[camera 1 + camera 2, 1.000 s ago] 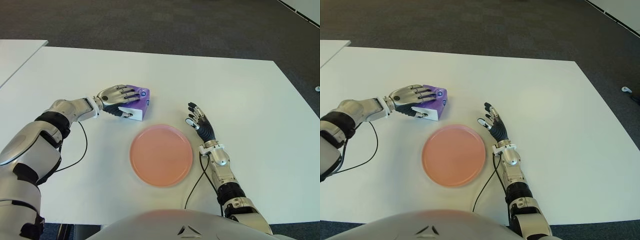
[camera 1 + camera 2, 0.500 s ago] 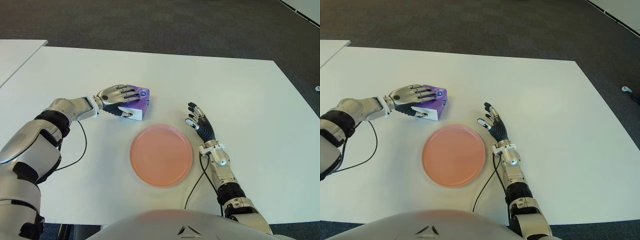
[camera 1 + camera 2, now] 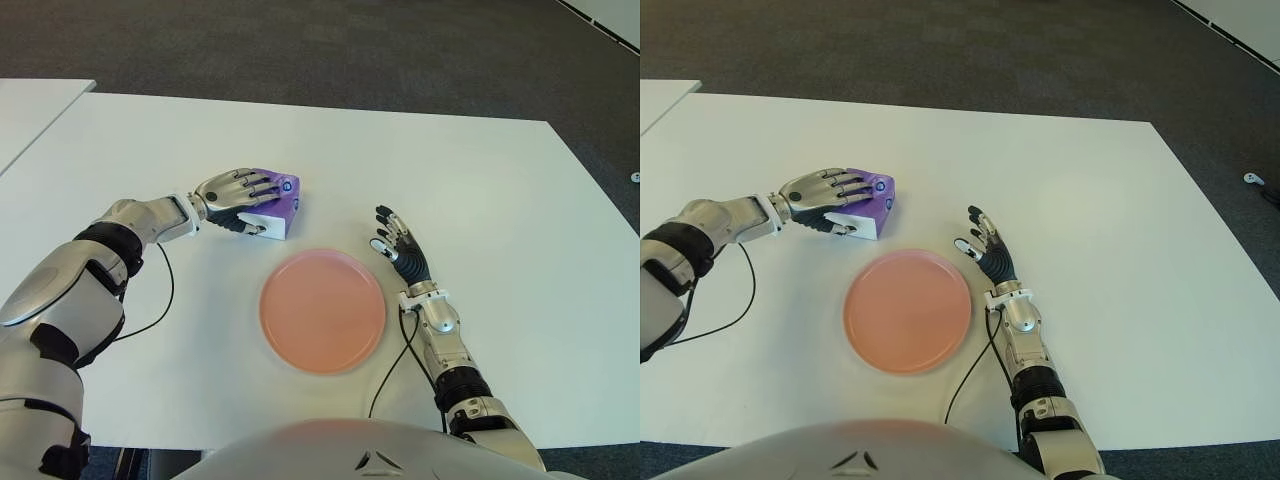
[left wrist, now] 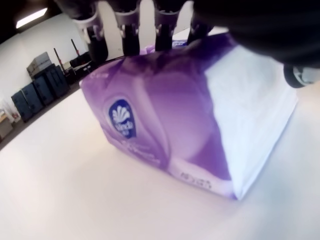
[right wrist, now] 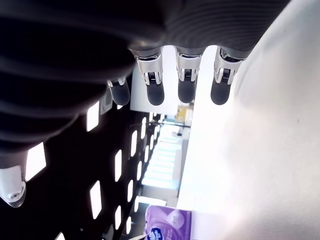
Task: Put the tissue paper into the plate.
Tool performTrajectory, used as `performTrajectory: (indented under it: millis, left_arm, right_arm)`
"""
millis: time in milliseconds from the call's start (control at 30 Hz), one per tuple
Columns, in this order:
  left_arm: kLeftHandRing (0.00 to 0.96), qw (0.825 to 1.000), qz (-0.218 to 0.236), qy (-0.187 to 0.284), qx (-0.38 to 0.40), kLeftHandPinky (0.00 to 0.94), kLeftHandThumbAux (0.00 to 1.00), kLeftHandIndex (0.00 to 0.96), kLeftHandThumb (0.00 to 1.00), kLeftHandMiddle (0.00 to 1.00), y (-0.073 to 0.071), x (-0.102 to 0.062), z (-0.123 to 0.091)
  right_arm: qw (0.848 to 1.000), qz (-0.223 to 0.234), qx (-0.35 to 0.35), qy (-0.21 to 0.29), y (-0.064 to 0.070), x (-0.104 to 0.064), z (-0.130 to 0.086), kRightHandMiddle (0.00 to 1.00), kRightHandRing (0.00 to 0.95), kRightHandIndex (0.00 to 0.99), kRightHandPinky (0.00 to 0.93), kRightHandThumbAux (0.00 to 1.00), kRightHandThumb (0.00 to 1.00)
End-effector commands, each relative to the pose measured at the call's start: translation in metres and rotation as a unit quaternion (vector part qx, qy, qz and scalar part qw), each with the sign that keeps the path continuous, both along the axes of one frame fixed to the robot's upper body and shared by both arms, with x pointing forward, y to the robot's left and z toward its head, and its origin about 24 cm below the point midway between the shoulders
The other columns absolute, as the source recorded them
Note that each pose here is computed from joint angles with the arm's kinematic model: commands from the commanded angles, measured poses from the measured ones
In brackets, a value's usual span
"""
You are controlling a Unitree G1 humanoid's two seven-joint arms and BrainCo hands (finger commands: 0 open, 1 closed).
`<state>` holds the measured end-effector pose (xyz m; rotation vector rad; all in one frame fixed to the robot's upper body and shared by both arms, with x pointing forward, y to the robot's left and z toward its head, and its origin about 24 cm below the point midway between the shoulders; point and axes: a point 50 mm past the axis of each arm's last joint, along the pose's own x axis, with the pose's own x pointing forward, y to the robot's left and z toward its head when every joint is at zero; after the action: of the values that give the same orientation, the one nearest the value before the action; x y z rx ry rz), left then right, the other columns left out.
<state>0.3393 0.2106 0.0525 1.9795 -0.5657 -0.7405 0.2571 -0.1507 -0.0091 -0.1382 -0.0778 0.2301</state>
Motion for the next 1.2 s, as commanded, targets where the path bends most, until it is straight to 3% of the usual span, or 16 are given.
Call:
performTrajectory:
  millis: [33,167,500,633,1200]
  left_arm:
    - [0.0,0.996,-0.019,0.041,0.072,0.0,0.095,0.0,0.489,0.0,0.001,-0.021,-0.042]
    - [0.0,0.995,-0.021,0.036,0.085,0.0,0.099,0.0,0.477,0.0,0.001,-0.028,-0.056]
    - [0.0,0.995,-0.018,0.025,0.092,0.0,0.099,0.0,0.477,0.0,0.001,-0.035,-0.07]
    - [0.0,0.997,0.005,0.033,0.07,0.0,0.099,0.0,0.484,0.0,-0.003,-0.047,-0.086]
    - [0.0,0.999,0.025,0.032,0.025,0.0,0.098,0.0,0.456,0.0,-0.007,-0.053,-0.093]
  right_arm:
    - [0.994,-0.011,-0.006,0.112,-0.002,-0.038,-0.045,0.0,0.0,0.0,0.0,0.465,0.0]
    - [0.993,-0.012,-0.005,0.116,-0.001,-0.039,-0.046,0.0,0.0,0.0,0.0,0.459,0.0]
    - [0.993,-0.013,-0.002,0.119,-0.002,-0.04,-0.046,0.0,0.0,0.0,0.0,0.466,0.0]
    - [0.993,-0.013,-0.002,0.119,-0.003,-0.04,-0.046,0.0,0.0,0.0,0.0,0.47,0.0]
    - [0.993,-0.01,-0.002,0.115,-0.002,-0.042,-0.045,0.0,0.0,0.0,0.0,0.464,0.0]
